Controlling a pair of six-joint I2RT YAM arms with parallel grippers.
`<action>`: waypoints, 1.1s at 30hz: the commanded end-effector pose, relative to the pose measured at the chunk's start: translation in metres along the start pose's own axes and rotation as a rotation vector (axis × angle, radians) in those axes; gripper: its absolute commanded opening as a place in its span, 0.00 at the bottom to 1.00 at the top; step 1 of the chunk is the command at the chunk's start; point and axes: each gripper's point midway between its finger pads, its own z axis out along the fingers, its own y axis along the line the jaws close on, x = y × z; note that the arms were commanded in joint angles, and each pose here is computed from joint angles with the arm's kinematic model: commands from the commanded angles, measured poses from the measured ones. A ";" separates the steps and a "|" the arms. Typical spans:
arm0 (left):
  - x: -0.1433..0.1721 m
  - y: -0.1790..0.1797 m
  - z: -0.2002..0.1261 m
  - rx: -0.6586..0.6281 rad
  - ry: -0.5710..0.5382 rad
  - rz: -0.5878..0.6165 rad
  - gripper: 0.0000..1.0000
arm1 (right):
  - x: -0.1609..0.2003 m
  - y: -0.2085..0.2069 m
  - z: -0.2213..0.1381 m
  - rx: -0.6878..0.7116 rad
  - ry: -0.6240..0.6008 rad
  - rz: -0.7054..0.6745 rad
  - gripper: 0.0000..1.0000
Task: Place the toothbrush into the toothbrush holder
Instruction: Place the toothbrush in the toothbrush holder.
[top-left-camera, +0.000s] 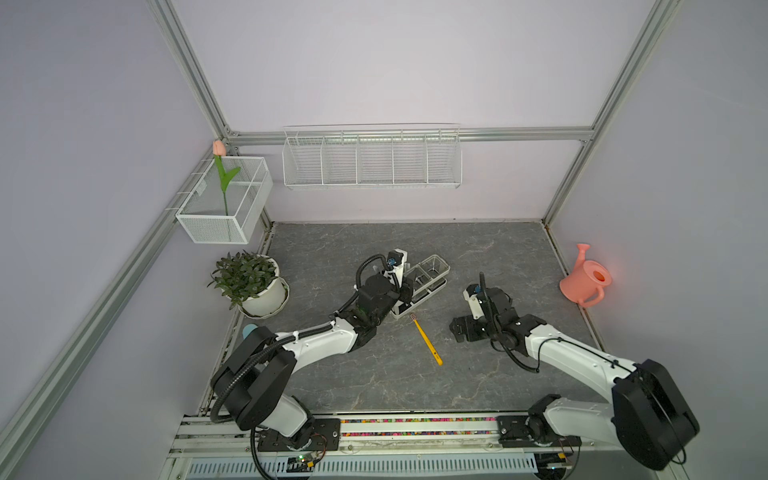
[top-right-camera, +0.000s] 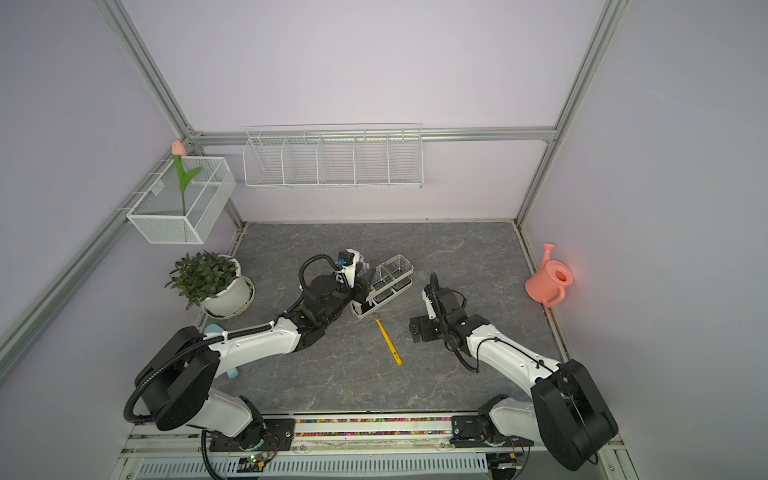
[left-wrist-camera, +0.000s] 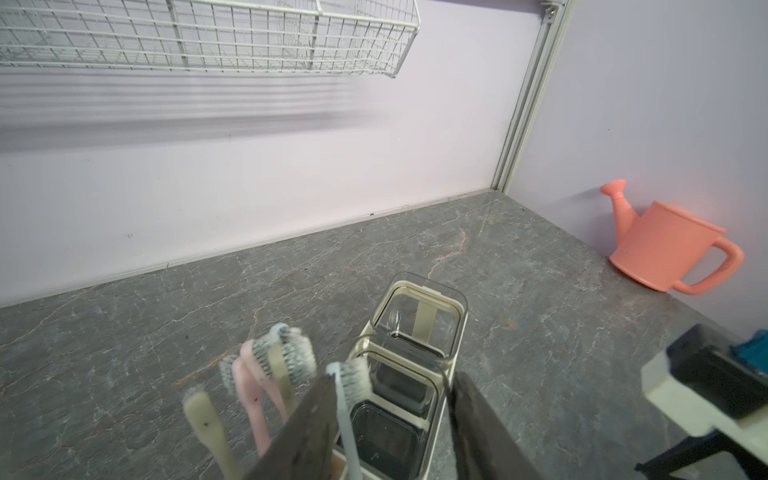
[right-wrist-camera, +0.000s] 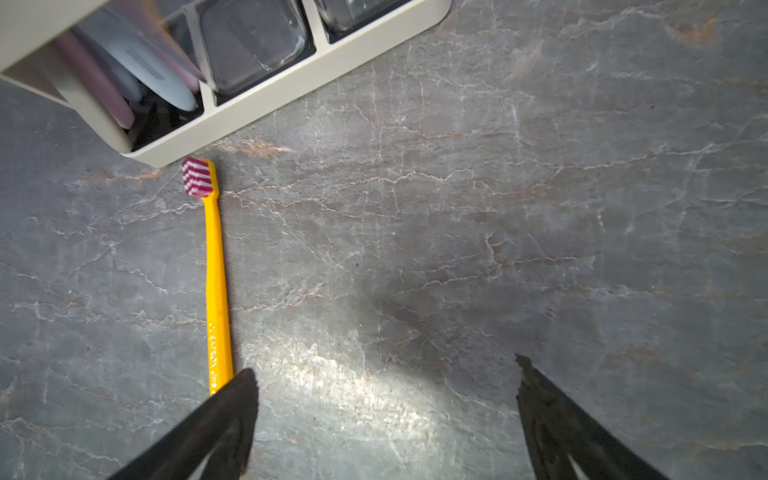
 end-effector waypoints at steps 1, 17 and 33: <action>-0.007 -0.003 -0.004 0.023 0.019 -0.013 0.49 | 0.000 0.002 -0.001 -0.013 0.024 0.015 0.99; -0.063 -0.011 -0.054 0.081 -0.015 -0.075 0.53 | 0.016 0.018 0.021 -0.087 0.122 0.006 0.87; -0.021 0.019 -0.117 -0.022 0.068 -0.145 0.55 | 0.038 0.079 0.052 -0.121 0.193 -0.172 0.79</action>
